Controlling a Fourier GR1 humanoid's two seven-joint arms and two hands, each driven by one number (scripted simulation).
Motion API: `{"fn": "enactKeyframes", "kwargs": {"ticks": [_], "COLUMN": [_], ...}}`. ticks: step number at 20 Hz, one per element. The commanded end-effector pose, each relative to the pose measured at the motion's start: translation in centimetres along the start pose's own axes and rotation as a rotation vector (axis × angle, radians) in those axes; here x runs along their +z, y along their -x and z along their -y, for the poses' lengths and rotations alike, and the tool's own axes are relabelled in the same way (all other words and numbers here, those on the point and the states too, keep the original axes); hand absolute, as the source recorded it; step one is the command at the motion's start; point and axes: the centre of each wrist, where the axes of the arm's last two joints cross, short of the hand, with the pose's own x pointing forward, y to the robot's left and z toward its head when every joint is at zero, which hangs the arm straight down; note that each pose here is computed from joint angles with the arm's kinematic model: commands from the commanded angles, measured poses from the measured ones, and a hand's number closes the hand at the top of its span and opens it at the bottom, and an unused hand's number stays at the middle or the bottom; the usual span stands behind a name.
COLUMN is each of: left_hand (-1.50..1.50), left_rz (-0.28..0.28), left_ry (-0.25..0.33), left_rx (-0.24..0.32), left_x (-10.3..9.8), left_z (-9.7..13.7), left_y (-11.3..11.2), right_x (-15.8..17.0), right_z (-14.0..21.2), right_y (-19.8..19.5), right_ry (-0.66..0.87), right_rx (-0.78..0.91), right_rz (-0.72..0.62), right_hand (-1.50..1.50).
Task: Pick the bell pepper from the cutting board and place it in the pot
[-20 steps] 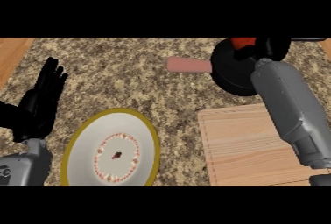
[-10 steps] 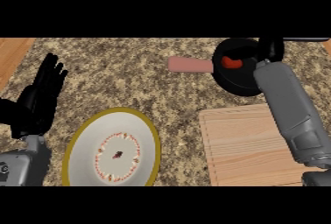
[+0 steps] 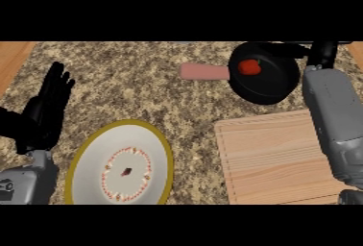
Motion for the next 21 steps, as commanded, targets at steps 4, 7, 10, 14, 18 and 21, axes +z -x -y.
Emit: {"fn": "enactKeyframes", "kwargs": {"ticks": [4, 7, 10, 14, 18, 21], "left_hand": [0.0, 0.0, 0.0, 0.0, 0.0, 0.0], "left_rz": [0.002, -0.006, -0.009, -0.001, -0.012, -0.009], "left_ry": [-0.022, -0.024, -0.032, -0.027, -0.022, -0.012], "left_rx": [0.011, -0.006, 0.0, 0.005, 0.012, 0.002], "left_x": [-0.5, 0.7, 0.5, 0.2, -0.2, 0.5], "left_z": [-2.1, -1.1, -0.6, 0.1, -0.2, -1.2], "left_y": [0.0, 0.3, -1.4, -1.9, 1.0, 0.3], "right_x": [-0.9, -0.2, -0.5, -0.6, 1.8, 0.8], "right_z": [7.4, 9.2, 11.3, 14.8, 17.2, 15.7], "right_y": [3.3, 5.1, 2.8, 3.0, 7.7, 4.7], "right_ry": [0.02, -0.003, -0.039, -0.056, -0.061, -0.06], "right_rx": [-0.088, -0.082, -0.103, -0.078, -0.072, -0.075], "right_rz": [-0.005, -0.021, -0.004, 0.008, 0.001, -0.009], "right_hand": [-1.5, -1.5, -1.5, -1.5, -1.5, -1.5]}}
